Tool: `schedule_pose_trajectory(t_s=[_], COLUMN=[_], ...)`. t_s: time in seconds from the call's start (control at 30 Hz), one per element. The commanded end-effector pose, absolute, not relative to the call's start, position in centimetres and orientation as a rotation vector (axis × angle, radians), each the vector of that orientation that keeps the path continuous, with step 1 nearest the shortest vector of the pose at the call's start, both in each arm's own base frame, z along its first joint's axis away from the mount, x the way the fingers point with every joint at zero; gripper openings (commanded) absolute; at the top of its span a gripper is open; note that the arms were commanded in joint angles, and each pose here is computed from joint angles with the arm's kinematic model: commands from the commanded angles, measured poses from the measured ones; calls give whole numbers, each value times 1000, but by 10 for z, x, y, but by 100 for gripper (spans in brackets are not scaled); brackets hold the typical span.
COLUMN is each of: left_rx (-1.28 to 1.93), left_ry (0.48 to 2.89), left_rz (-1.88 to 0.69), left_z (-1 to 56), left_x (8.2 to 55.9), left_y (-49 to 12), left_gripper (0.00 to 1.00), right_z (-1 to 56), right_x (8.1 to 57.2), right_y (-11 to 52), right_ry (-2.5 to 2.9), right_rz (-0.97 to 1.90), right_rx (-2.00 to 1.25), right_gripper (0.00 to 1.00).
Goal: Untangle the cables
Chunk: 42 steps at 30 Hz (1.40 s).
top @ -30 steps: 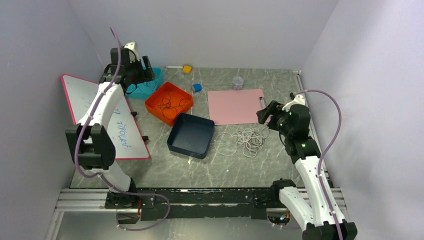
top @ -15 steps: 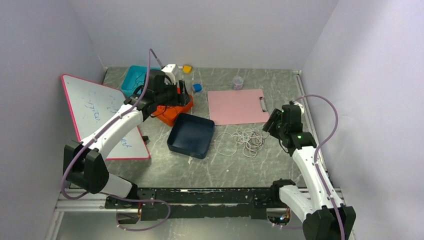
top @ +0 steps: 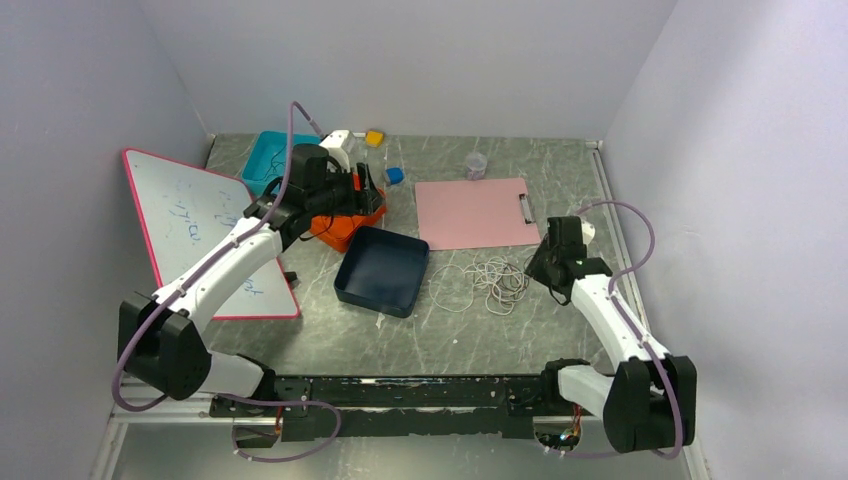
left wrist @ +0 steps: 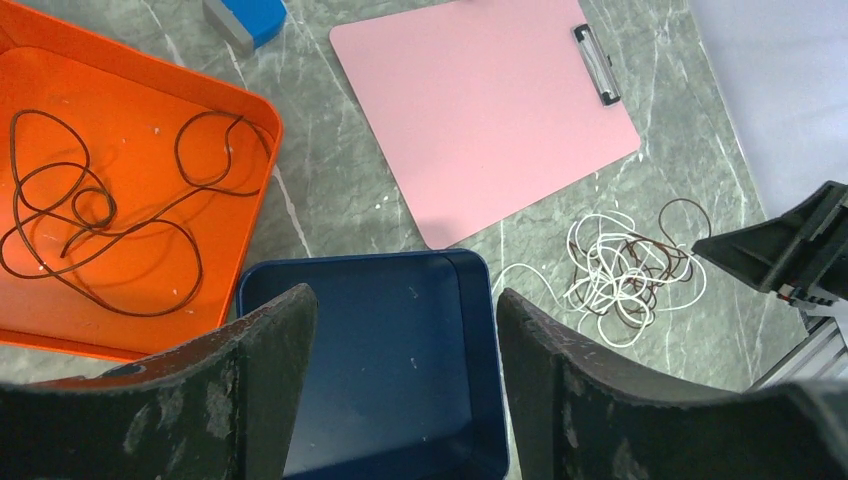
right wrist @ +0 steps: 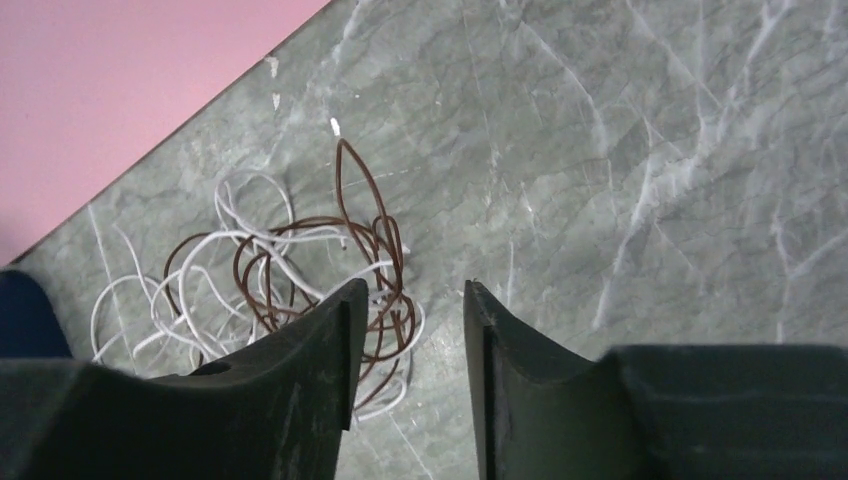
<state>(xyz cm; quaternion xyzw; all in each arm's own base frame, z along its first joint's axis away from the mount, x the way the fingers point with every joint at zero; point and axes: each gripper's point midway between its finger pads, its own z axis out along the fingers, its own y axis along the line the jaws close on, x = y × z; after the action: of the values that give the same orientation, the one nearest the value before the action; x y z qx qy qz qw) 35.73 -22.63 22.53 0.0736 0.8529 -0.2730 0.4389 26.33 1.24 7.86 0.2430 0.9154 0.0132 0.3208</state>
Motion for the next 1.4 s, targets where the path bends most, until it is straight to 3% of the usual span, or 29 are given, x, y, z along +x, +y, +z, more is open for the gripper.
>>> schedule_pose_trajectory(t_s=[0.0,0.1,0.27,0.4,0.63,0.87,1.37], left_rx=[185,190,212,250,404,486,529], left_ry=[2066,2065,2041,2002,1939,1899,1777], left_rz=[-682,-698,-725,-788,-959,-1091,-1364], left_z=[239,238,242,248,254,242,250], left_x=[358,358,357,356,344,329,302], left_y=[-226,-229,-234,-245,-307,-357,-412], left_gripper=[71,70,71,75,79,79,78], right_z=[76,77,107,136,178,220,289], right_x=[284,289,295,300,295,281,284], right_y=[12,10,11,30,105,131,136], right_ry=[2336,2305,2210,2164,2122,1957,1785], right_rz=[59,56,93,217,673,814,905], right_rx=[653,642,574,436,44,-207,-92], right_gripper=[40,32,0,0,0,0,0])
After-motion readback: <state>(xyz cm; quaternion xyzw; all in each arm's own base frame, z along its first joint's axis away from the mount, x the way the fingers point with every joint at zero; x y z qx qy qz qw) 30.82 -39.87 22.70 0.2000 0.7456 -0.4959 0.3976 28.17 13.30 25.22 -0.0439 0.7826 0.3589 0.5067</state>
